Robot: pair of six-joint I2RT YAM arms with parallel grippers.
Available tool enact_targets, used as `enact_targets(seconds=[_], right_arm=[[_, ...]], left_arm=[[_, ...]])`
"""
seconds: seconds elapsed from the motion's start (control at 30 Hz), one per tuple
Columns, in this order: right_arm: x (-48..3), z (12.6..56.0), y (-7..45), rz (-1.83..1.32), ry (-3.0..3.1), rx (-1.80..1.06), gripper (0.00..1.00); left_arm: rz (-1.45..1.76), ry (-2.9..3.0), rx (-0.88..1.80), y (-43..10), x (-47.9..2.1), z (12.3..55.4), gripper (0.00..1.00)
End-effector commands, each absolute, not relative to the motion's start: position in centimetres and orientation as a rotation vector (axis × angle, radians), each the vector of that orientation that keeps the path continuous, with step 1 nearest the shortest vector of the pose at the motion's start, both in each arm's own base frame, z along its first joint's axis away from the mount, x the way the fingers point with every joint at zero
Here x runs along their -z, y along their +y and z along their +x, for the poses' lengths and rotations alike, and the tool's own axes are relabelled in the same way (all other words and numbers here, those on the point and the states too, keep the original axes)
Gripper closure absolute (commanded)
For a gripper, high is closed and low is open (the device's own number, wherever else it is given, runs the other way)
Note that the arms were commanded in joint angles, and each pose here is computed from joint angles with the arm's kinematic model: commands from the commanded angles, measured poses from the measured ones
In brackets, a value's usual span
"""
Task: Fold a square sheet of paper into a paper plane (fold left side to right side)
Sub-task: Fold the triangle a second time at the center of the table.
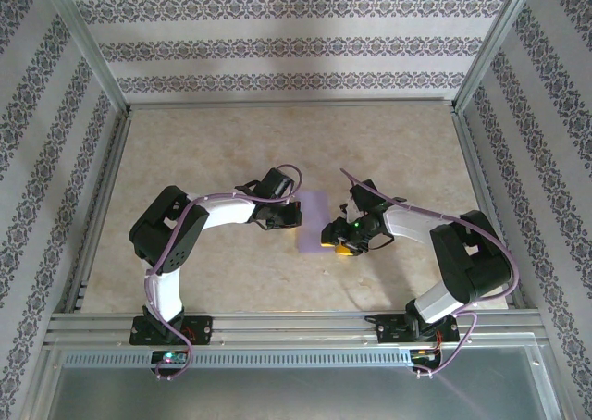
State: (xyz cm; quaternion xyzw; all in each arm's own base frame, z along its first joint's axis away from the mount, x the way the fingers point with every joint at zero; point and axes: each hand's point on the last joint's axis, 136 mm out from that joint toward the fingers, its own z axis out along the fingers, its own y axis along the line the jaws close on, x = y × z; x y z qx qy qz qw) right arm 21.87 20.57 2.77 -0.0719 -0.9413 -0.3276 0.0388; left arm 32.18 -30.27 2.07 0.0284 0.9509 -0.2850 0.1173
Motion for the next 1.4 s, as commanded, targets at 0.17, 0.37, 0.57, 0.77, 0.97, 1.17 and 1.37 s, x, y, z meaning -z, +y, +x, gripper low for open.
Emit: enact_targets(seconds=[0.17, 0.37, 0.57, 0.77, 0.97, 1.17, 1.37], right_arm=[[-4.2, 23.8, 22.6, -0.197, -2.879, 1.152, 0.46], [-4.2, 24.5, 22.3, -0.221, -2.888, 1.168, 0.46], [-4.3, 25.4, 22.5, -0.231, -2.871, 1.235, 0.46], [-4.0, 26.4, 22.3, -0.249, -2.867, 1.240, 0.49], [-4.4, 28.0, 22.2, -0.263, -2.881, 1.296, 0.50], [-4.2, 29.3, 22.2, -0.254, -2.892, 1.302, 0.53], [-3.8, 30.6, 21.8, -0.255, -2.928, 1.284, 0.58]], left_arm=[[0.100, 2.840, 0.777, -29.9, -0.8, 31.1, 1.00], [0.100, 2.841, 0.775, -29.8, -0.8, 31.0, 1.00], [0.104, 2.839, 0.779, -29.8, -0.9, 31.0, 1.00], [0.105, 2.835, 0.782, -29.9, -1.0, 31.0, 1.00], [0.109, 2.835, 0.782, -29.9, -1.0, 31.0, 1.00], [0.111, 2.836, 0.781, -29.9, -1.0, 31.0, 1.00], [0.116, 2.834, 0.786, -30.0, -1.0, 31.1, 1.00]])
